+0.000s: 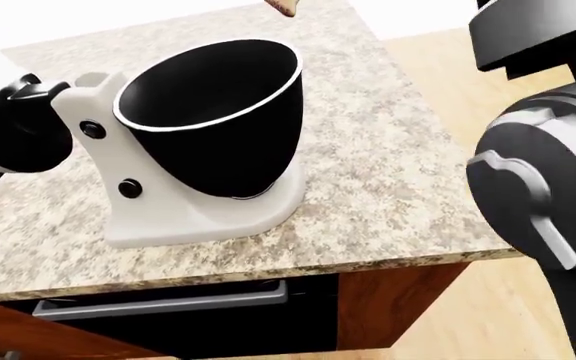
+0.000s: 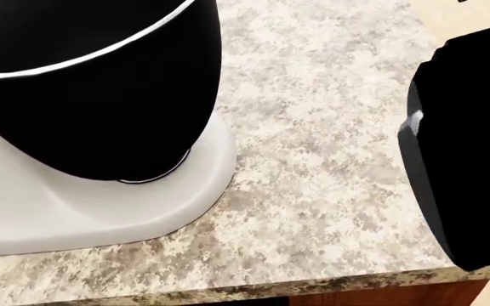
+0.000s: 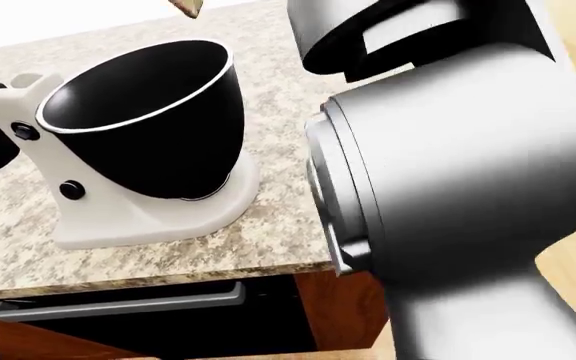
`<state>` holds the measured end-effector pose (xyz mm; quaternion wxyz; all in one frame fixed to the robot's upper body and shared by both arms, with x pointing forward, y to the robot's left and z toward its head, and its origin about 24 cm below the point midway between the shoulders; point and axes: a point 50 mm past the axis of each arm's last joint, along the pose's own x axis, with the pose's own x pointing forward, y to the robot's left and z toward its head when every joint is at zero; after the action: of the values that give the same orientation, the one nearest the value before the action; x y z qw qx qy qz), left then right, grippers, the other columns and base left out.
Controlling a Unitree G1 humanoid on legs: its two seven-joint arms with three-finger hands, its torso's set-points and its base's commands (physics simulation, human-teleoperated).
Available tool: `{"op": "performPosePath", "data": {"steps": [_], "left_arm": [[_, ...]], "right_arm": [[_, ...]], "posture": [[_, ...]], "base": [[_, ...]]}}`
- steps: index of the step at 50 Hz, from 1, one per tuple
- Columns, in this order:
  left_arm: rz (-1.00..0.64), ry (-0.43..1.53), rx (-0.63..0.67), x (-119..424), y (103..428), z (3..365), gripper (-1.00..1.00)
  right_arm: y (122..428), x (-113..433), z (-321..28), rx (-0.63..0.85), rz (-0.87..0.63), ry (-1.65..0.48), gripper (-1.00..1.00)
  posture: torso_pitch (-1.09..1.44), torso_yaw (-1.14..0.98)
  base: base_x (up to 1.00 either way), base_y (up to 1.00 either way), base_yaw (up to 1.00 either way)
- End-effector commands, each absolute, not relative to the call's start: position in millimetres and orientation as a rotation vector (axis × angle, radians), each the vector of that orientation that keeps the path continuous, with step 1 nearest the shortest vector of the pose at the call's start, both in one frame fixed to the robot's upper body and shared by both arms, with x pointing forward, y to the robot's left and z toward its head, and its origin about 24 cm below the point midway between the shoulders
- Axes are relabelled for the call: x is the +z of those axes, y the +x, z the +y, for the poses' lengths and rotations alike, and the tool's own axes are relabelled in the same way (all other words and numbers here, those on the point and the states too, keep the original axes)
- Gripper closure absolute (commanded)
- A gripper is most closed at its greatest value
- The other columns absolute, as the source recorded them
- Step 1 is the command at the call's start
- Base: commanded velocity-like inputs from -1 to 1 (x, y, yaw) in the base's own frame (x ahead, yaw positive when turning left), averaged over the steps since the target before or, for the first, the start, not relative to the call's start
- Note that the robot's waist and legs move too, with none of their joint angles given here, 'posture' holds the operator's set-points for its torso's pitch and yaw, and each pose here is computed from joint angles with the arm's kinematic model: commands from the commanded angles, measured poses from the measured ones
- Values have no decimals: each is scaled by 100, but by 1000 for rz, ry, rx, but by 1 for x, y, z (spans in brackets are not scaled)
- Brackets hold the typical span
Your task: Place the cake in the stand mixer bowl.
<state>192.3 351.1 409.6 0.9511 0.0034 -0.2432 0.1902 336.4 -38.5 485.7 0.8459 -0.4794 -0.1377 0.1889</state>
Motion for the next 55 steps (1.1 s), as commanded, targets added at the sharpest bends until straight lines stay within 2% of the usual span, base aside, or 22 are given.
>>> {"op": "performPosePath", "data": {"steps": [1, 12, 26, 55], "left_arm": [[-490, 10, 394, 412, 192, 352, -100], [-490, 6, 391, 410, 191, 352, -100], [-483, -2, 391, 407, 195, 353, -100], [-470, -16, 393, 402, 197, 358, -100]], "right_arm": [[319, 505, -31, 380, -394, -1010, 93], [313, 497, -2, 436, -408, -1035, 93], [321, 476, 15, 478, -394, -1033, 93], [331, 458, 19, 470, -378, -1037, 93]], "posture": [[0, 0], [0, 0], [0, 0], [0, 0]], "base": [[0, 0, 0], [0, 0, 0], [0, 0, 0], [0, 0, 0]]}}
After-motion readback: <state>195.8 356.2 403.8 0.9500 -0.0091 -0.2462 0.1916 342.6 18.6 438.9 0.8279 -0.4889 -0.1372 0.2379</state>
